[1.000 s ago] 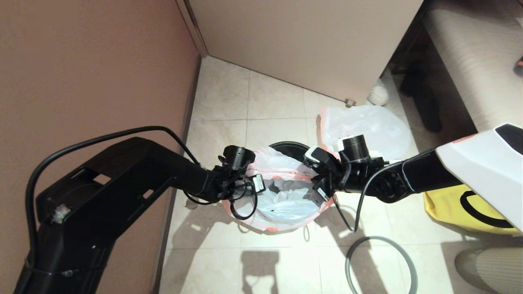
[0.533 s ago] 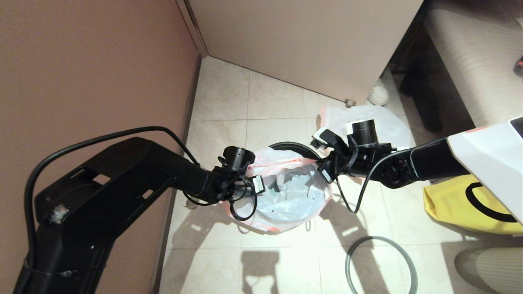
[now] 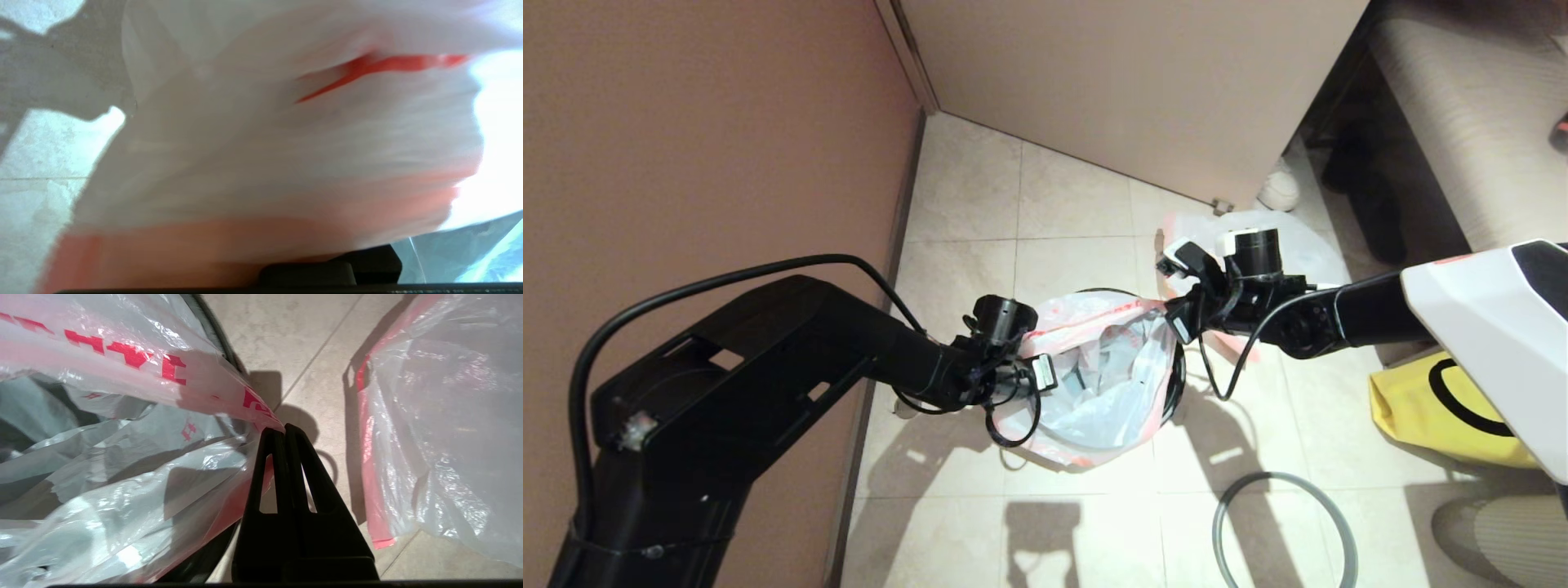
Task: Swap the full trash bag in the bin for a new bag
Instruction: Put the new garbage bag on the trash can
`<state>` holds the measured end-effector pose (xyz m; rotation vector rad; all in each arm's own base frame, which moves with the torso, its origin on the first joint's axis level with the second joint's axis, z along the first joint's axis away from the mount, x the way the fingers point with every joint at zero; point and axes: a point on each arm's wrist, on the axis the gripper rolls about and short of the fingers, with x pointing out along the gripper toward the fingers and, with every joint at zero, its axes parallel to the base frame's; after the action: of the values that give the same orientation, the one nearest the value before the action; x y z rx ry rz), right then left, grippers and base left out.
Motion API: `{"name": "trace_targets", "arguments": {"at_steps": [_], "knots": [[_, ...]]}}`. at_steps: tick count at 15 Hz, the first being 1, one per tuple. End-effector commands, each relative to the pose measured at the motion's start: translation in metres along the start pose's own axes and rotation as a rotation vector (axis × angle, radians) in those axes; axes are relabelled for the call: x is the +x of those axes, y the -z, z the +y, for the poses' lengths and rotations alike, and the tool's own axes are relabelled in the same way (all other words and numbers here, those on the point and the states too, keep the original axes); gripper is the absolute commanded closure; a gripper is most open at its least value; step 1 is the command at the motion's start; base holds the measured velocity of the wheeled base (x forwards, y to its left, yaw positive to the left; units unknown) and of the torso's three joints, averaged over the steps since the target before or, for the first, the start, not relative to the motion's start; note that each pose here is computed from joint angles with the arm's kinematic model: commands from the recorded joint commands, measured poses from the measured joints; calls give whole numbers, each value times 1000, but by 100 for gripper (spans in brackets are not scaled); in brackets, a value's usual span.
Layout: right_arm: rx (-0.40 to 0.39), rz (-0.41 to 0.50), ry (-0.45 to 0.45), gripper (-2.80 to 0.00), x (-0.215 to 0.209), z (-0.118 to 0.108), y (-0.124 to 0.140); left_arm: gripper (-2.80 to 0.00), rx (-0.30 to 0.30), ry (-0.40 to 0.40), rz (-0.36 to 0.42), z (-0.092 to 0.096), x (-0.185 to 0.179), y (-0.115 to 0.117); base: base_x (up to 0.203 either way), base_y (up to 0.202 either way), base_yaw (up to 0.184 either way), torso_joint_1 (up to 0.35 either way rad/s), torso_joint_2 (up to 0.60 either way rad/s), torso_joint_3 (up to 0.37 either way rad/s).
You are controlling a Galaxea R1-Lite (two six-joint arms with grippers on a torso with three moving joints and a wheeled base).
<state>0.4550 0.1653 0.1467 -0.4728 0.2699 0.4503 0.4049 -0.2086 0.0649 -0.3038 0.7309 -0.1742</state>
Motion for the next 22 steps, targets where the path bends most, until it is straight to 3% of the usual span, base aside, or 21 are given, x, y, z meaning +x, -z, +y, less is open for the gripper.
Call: {"name": "trace_targets", "arguments": {"at_steps": [1,6,10,12,15,16,20,22], "knots": [[5,5,32,0,10,-8,6,0,-4,2,-6,0,0,0,0,0,0,0,0,0],[20,23,65,0,18,-21,18,0,-5,9,-25,1,2,2,0,0,0,0,0,0],[25,60,41,0,26,-13,29,0,-9,23,-44,-2,-1,0,0,0,0,0,0,0],[80,69,28,0,28,-8,29,0,-7,29,-47,-4,-4,-1,0,0,0,0,0,0],[101,67,26,0,27,-8,28,0,0,23,-41,-3,-4,0,0,0,0,0,0,0],[102,64,28,0,26,-8,26,-280,1,24,-42,-3,-4,1,0,0,0,0,0,0],[101,64,26,0,19,-10,19,-280,4,33,-52,-6,-12,-3,0,0,0,0,0,0],[107,72,20,0,14,-10,15,-280,43,37,-50,-8,-21,-3,0,0,0,0,0,0]]}}
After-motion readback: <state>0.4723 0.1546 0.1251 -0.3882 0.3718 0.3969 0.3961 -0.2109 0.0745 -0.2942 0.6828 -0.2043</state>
